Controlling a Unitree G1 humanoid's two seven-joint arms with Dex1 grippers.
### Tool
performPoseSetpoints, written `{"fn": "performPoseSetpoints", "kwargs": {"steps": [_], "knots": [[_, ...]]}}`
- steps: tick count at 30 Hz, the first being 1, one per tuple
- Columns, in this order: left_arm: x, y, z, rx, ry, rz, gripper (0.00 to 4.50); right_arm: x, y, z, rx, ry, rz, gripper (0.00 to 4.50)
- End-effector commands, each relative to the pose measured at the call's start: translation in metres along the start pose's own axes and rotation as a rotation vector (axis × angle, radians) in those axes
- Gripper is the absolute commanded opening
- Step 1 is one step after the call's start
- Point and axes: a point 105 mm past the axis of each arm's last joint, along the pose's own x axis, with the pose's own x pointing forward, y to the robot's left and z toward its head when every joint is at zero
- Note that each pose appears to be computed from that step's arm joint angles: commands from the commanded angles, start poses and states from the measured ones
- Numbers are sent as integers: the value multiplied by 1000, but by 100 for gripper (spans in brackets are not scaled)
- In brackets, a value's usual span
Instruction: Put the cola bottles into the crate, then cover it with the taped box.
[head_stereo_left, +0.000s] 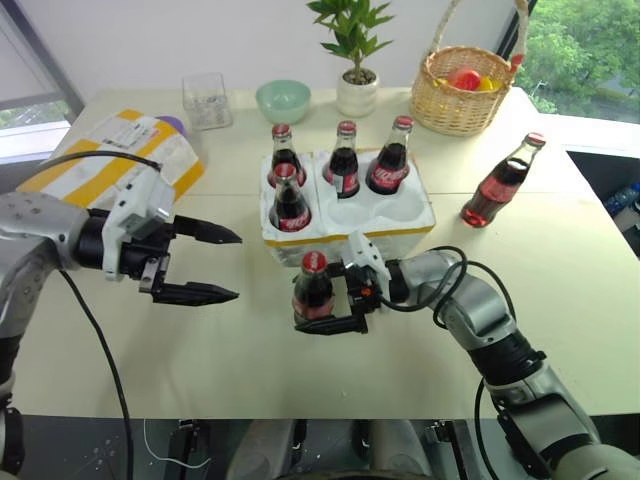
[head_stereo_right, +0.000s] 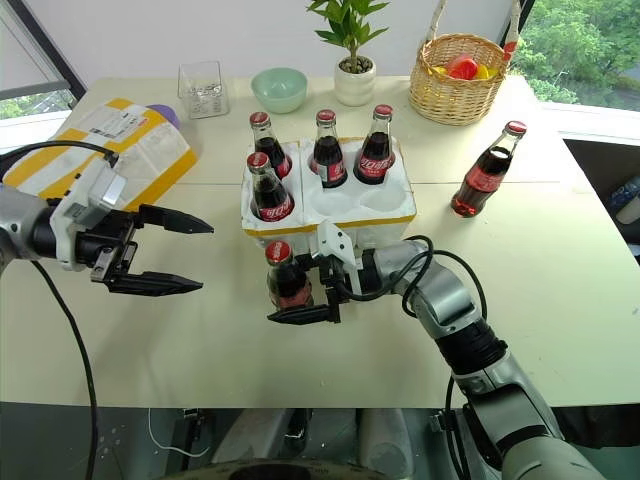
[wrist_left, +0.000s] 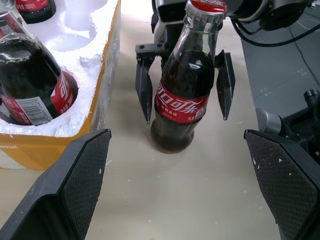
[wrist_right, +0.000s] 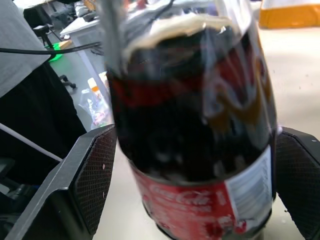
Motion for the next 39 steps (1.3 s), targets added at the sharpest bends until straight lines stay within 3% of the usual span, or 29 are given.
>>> {"fn": "performPoseSetpoints", "kwargs": {"steps": [1,6,13,18,21,26,30,39], "knots": [[0,0,8,34,-14,-2,450,1,3,11,-38,-26,4,284],[1,5,6,42,-12,7,450,-17,7,31,-38,-64,-25,283],[2,10,8,58,-29,15,450,-60,18,93,-83,-139,-57,283],[6,12,7,87,-28,17,450,-97,-8,146,-132,-227,-190,283],[8,13,10,94,-42,16,450,-111,-32,162,-165,-250,-290,283],[9,15,16,99,-70,25,450,-105,-76,154,-149,-182,-420,283],[10,14,8,114,-31,29,450,-89,-91,133,-125,-146,-433,283],[5,13,18,104,-80,63,450,-76,-109,81,-5,-76,-471,283]]}}
